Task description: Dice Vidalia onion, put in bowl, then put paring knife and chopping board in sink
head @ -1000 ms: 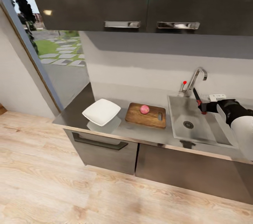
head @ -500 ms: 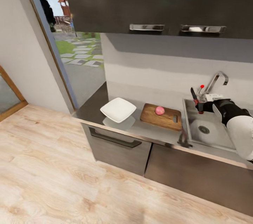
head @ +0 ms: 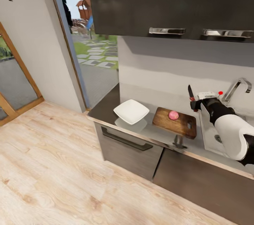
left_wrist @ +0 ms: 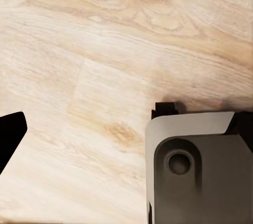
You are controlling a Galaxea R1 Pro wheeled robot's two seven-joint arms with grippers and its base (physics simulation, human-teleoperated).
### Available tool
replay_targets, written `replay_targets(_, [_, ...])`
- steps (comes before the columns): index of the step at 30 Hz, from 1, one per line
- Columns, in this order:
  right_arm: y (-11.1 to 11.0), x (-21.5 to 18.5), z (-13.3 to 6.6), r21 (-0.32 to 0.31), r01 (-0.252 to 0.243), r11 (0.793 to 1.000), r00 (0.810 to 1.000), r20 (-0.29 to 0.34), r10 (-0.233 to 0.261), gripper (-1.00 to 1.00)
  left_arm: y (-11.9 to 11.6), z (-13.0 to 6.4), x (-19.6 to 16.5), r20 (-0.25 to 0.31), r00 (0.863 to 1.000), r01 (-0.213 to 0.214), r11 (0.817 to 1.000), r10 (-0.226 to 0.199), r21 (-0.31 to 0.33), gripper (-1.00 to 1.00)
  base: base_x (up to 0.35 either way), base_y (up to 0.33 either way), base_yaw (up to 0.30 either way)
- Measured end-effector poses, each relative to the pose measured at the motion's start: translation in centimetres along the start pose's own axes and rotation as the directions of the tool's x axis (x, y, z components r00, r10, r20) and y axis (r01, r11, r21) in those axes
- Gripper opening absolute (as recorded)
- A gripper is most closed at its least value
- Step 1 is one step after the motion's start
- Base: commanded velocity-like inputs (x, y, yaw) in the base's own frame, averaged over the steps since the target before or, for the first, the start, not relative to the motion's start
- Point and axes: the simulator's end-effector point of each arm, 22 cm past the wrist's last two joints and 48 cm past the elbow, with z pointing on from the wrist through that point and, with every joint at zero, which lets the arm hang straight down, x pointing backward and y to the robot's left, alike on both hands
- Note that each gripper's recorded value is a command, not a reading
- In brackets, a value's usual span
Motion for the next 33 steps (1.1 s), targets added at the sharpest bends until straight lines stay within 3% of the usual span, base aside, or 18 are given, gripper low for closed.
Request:
replay_targets(1, [-0.3, -1.5, -0.5, 0.087, 0.047, 0.995, 0.998, 0.027, -0.049, -1.0, 0.0, 0.0, 0.0, 0.001, 1.0, 0.0, 1.0, 0.0, 0.0, 1.0, 0.0, 0.0, 0.21])
replay_targets(4, [-0.8, -5.0, -2.0, 0.228, 0.139, 0.964, 0.983, 0.086, -0.162, -1.0, 0.0, -0.1, -0.2, 0.004, 1.0, 0.001, 1.0, -0.001, 0.0, 1.0, 0.0, 0.0, 0.174])
replay_targets(8, [0.5, -9.6, -4.5, 0.411, 0.291, 0.864, 0.914, 0.149, -0.379, -1.0, -0.1, -0.1, -0.3, 0.006, 1.0, 0.001, 1.0, -0.001, 0.001, 1.0, 0.0, 0.0, 0.048])
replay_targets(11, [1.6, -11.4, -5.9, 0.485, 0.332, 0.809, 0.872, 0.169, -0.459, -1.0, -0.1, -0.1, -0.3, 0.006, 1.0, 0.001, 1.0, -0.001, 0.001, 1.0, 0.0, 0.0, 0.012])
replay_targets(15, [3.4, -13.2, -7.5, 0.555, 0.342, 0.758, 0.834, 0.193, -0.517, -1.0, -0.1, -0.1, -0.3, 0.006, 1.0, 0.001, 1.0, -0.001, 0.002, 1.0, 0.0, 0.0, 0.003])
replay_targets(21, [5.6, -14.2, -8.4, 0.597, 0.399, 0.696, 0.77, 0.194, -0.608, -1.0, -0.3, -0.1, -0.3, 0.006, 1.0, -0.001, 1.0, 0.001, 0.005, 1.0, 0.0, -0.113, 0.0])
replay_targets(25, [5.8, -13.7, -8.2, 0.597, 0.416, 0.686, 0.762, 0.182, -0.621, -1.0, -0.4, -0.1, -0.3, 0.005, 1.0, -0.001, 1.0, 0.001, 0.007, 1.0, -0.013, -0.282, 0.0])
replay_targets(29, [7.0, -13.4, -8.1, 0.584, 0.429, 0.689, 0.759, 0.182, -0.626, -1.0, -0.5, -0.1, -0.3, 0.005, 1.0, 0.0, 1.0, 0.0, 0.007, 1.0, -0.054, -0.304, 0.0])
replay_targets(33, [8.1, -11.2, -7.0, 0.559, 0.479, 0.677, 0.752, 0.137, -0.645, -1.0, -0.5, -0.1, -0.3, 0.005, 1.0, 0.0, 1.0, 0.0, 0.007, 1.0, -0.058, -0.311, 0.0])
